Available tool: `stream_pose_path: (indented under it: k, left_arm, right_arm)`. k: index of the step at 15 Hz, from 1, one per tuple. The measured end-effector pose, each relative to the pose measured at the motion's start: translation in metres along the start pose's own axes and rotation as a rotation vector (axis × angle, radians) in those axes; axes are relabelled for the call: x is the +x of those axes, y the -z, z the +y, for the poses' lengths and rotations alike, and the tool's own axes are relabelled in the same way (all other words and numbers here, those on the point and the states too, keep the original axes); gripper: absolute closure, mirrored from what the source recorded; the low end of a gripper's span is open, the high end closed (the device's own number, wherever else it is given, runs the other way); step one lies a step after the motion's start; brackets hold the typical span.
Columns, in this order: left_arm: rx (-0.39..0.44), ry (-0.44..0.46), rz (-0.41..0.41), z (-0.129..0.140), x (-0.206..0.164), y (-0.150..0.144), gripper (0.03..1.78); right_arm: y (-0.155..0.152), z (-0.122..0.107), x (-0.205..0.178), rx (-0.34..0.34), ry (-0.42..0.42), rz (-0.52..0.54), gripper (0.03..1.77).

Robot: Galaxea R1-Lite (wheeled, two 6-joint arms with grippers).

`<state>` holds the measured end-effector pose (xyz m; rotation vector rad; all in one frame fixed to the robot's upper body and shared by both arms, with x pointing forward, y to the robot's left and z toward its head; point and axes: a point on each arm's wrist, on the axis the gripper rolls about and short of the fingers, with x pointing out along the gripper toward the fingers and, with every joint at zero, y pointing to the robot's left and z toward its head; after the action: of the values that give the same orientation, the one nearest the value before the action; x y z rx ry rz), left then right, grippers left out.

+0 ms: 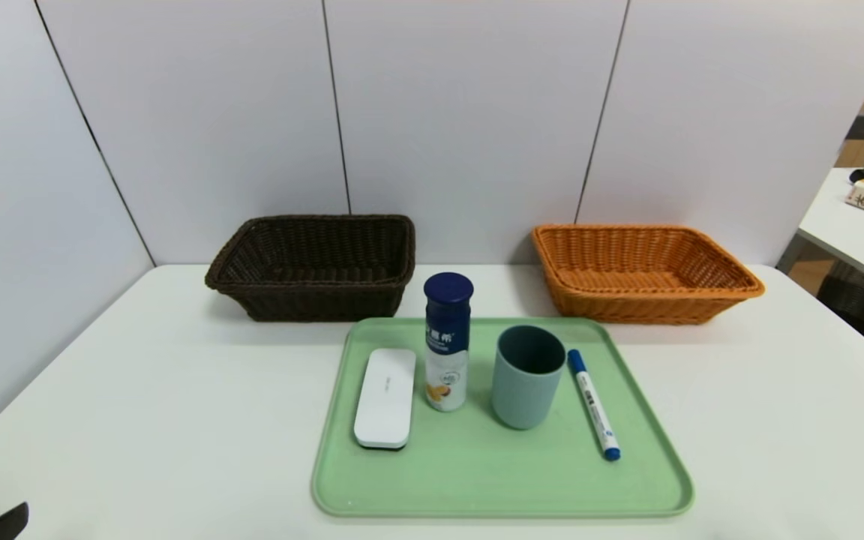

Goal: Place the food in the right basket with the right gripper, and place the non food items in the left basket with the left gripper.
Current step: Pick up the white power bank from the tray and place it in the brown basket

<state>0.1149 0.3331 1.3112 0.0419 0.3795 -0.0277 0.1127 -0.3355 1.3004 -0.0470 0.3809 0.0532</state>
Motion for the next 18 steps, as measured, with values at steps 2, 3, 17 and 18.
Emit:
stream_pose_path:
  k: [2,3,17,18]
  left_arm:
    - [-0.002,0.003,0.060,0.002,0.011,-0.032,0.12]
    - [-0.003,0.005,0.084,0.003,0.016,-0.047,0.12]
    - [-0.118,0.226,0.470,-0.065,0.116,-0.133,0.12]
    - [-0.110,0.225,0.494,-0.075,0.122,-0.131,0.12]
  right_arm:
    - [-0.025,-0.001,0.005,0.004,-0.017,0.070,0.10]
    - [-0.038,-0.002,0.007,0.005,-0.025,0.106,0.10]
    - [-0.126,0.036,0.101,-0.006,-0.258,0.473,0.10]
    - [-0.128,0.042,0.105,-0.011,-0.277,0.484,0.10]
